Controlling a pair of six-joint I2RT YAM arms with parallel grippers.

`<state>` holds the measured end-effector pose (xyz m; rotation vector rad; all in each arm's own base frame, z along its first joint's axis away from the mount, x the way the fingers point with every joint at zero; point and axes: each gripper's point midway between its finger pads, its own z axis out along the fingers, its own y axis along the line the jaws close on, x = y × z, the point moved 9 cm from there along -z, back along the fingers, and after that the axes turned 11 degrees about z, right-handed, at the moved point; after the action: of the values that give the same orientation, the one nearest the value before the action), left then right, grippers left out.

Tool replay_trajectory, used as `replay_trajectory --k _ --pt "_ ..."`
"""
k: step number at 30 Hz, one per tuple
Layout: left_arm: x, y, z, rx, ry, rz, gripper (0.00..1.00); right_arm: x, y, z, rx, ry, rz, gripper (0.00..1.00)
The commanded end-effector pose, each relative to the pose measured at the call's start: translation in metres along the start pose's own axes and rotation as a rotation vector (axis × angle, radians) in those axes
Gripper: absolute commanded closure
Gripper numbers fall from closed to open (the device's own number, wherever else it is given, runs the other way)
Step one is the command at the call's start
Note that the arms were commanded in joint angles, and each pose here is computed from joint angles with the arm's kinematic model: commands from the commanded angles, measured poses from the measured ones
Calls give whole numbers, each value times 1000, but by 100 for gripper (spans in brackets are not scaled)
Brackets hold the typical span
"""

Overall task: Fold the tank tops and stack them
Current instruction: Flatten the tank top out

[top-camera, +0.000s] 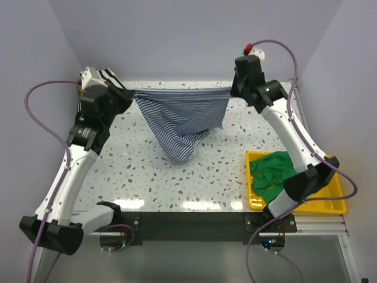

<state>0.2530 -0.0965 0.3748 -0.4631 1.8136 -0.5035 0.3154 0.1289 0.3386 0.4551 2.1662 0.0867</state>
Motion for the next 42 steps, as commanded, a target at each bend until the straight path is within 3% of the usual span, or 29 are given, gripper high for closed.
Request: replay_trajectory --k 1,5,6,8,10,13,15,16,18,19,21,22,24,26,28,29,30,31,33,38,42 --pt "-81 -24 27 251 -295 -128 100 -81 47 -14 -219 -227 41 100" --pt "-140 -44 55 447 -418 -155 100 -152 85 -35 -386 -424 90 100" --pt "-150 -42 70 463 -432 -168 100 -176 90 -54 -443 -528 116 100" --pt "-179 -59 59 570 -485 -126 100 -200 90 -77 -496 -665 160 100" --pt "-201 -60 52 590 -526 -84 100 -211 79 -104 -526 -747 182 100" --pt "-205 -47 47 559 -542 -47 100 -206 71 -98 -513 -721 173 100" --pt "-202 -37 41 547 -547 -44 100 -186 68 -78 -470 -611 139 100" --pt "-186 -24 51 533 -495 -48 100 -180 62 -84 -463 -590 140 100" --pt "-169 -11 50 507 -451 -61 100 -142 55 -53 -409 -441 105 100" --pt "-136 12 66 460 -349 -97 100 -127 50 -46 -395 -393 96 100" --pt "-100 27 60 454 -258 -154 100 -79 32 -24 -322 -227 82 100" --pt "-51 60 71 372 -149 -211 100 -59 27 -19 -330 -157 81 100" --pt "-8 82 57 312 -82 -256 100 6 7 8 -292 36 88 100" --pt "64 124 52 173 83 -292 100 80 -15 35 -253 253 68 100" --pt "116 151 32 89 197 -299 100 122 -33 45 -194 374 56 88" --pt "135 161 25 60 253 -281 93 153 -50 52 -136 445 35 80" --pt "143 163 15 65 264 -266 86 161 -57 50 -118 455 42 61" --pt "162 172 8 45 313 -272 67 169 -63 48 -114 464 42 52" --pt "172 175 -2 59 334 -244 59 183 -74 43 -99 486 56 38" --pt "177 184 -15 -66 420 -149 57 190 -85 37 -54 474 89 38" --pt "173 190 -12 -153 445 -55 66 202 -85 46 -50 486 119 46"
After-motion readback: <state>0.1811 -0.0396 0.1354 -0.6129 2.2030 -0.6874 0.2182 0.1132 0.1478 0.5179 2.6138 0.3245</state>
